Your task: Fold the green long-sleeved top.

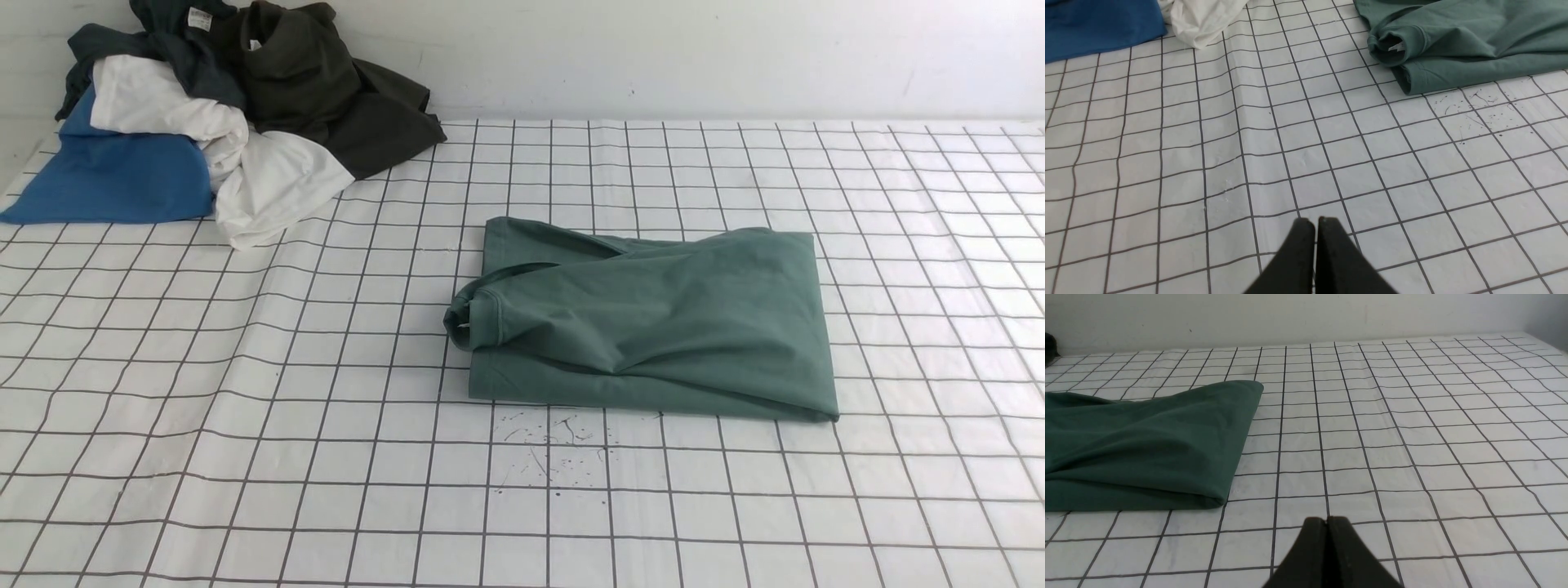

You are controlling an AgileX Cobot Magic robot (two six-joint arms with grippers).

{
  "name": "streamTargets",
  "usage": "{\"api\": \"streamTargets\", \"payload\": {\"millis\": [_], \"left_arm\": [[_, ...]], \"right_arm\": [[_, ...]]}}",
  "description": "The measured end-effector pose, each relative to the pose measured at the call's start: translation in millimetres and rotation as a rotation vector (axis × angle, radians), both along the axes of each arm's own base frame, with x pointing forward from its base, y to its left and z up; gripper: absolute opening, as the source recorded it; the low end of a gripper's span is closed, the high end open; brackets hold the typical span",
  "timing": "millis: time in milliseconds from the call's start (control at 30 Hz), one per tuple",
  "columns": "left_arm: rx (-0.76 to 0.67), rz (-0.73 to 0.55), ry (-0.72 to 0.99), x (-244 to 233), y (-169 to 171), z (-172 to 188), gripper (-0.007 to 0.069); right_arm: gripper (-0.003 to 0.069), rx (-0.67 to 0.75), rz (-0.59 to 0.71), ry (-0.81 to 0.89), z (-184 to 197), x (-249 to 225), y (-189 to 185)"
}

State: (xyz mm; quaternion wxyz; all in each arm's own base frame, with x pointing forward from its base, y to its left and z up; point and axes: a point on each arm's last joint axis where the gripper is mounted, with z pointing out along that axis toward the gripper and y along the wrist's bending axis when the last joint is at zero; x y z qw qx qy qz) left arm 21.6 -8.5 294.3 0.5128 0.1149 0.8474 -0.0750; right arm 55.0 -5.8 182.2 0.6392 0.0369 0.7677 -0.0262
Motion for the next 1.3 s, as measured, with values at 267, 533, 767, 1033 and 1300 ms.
{"api": "streamTargets", "payload": {"millis": [267, 533, 767, 1033, 1300], "left_arm": [[-0.003, -0.001, 0.002, 1.5, -0.6, -3.3, -0.0007], [-0.051, 0.044, -0.242, 22.2, -2.6, -26.2, -0.0007], [-0.031, 0.241, -0.418, 32.6, 7.0, -80.9, -0.0007], [-0.013, 0.285, -0.219, 32.1, 8.8, -119.6, -0.0007], [-0.029, 0.249, -0.202, 31.7, 6.5, -120.7, -0.0007]], "right_arm": [[-0.0015, 0.003, 0.000, 0.000, 0.0, 0.0, 0.0], [-0.0015, 0.003, -0.001, 0.000, 0.0, 0.0, 0.0], [-0.0015, 0.003, -0.001, 0.000, 0.0, 0.0, 0.0], [-0.0015, 0.003, -0.001, 0.001, -0.1, 0.0, 0.0], [-0.0015, 0.003, -0.001, 0.001, -0.1, 0.0, 0.0]]}}
